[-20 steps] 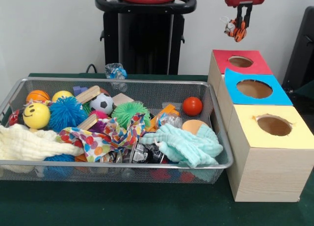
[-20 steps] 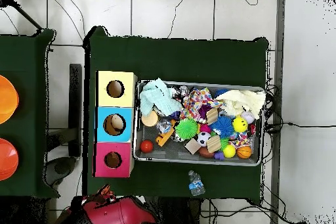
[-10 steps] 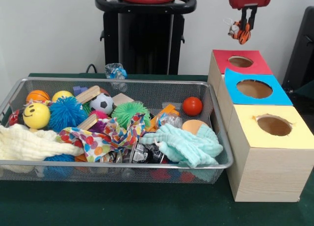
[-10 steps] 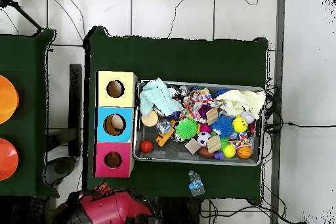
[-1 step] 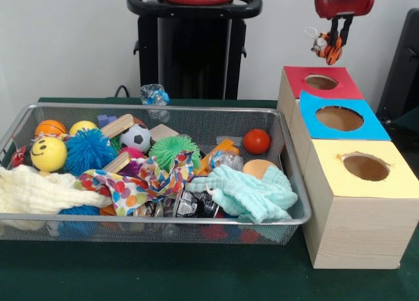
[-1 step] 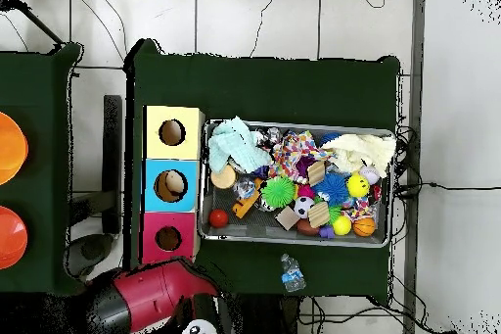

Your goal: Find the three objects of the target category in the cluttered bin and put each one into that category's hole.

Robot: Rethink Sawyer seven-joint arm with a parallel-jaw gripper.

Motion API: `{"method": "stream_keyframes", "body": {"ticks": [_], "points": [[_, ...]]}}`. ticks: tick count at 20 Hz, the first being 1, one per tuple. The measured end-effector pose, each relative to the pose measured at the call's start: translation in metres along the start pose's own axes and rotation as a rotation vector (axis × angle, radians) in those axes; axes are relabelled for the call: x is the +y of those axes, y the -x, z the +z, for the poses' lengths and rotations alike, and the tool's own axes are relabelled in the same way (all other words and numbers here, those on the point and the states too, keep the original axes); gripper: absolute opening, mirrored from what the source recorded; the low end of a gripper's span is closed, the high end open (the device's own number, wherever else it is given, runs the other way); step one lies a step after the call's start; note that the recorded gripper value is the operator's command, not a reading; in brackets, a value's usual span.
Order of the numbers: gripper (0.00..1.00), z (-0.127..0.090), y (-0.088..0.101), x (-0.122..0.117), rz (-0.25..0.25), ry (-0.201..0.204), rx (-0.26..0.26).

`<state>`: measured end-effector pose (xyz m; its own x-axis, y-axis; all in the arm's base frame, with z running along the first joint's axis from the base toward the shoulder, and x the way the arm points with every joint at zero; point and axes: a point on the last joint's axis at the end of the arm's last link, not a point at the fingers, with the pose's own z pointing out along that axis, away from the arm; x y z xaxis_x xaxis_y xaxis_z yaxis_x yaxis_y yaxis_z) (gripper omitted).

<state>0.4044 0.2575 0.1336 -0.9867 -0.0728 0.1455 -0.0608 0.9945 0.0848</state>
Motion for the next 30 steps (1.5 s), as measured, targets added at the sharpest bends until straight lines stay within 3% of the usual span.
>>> {"method": "stream_keyframes", "body": {"ticks": [18, 30], "points": [[0.00, -0.010, 0.031, 0.009, -0.005, 0.011, -0.058], [0.00, -0.012, 0.032, 0.009, -0.006, 0.011, -0.066]]}}
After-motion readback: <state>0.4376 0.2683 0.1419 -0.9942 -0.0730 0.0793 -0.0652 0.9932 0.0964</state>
